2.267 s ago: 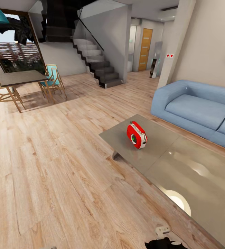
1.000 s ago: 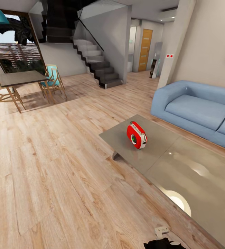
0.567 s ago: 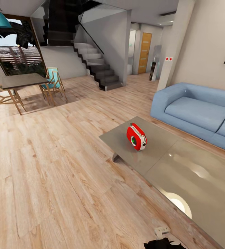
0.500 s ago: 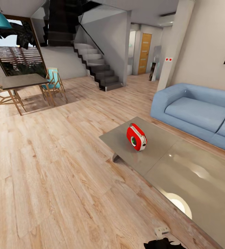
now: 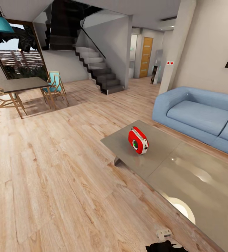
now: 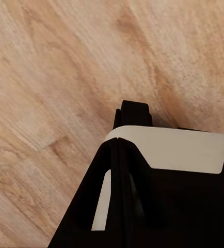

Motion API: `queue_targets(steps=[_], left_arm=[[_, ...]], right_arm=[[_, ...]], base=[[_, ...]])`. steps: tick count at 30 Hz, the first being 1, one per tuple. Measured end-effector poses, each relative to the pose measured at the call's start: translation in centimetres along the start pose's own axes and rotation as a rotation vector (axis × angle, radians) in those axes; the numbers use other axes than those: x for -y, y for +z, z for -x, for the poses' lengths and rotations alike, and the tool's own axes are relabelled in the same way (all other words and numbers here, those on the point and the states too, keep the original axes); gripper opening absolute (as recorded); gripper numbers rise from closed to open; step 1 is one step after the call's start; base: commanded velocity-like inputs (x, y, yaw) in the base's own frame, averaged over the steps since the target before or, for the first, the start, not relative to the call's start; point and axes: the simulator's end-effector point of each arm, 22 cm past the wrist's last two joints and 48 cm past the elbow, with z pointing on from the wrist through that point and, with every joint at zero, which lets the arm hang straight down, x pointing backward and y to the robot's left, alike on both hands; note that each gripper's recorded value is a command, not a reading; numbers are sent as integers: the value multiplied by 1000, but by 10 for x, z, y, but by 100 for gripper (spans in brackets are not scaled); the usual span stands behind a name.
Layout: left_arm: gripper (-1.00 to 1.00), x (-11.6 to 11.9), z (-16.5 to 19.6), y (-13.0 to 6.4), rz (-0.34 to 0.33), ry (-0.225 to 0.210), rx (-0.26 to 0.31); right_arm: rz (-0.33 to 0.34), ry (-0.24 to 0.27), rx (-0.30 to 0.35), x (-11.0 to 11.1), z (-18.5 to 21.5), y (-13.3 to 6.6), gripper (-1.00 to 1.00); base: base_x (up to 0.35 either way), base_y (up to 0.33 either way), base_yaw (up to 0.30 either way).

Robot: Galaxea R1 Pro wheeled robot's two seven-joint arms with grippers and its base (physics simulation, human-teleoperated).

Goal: Turn on the radio receiver that's on the table in the living room.

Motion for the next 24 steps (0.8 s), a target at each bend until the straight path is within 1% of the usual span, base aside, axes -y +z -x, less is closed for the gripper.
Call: queue_targets(steps=[24], left_arm=[[-100, 0, 0, 0, 0, 0, 0]], right_arm=[[-2, -1, -1, 1, 0, 0, 100]], base=[[0, 0, 0]])
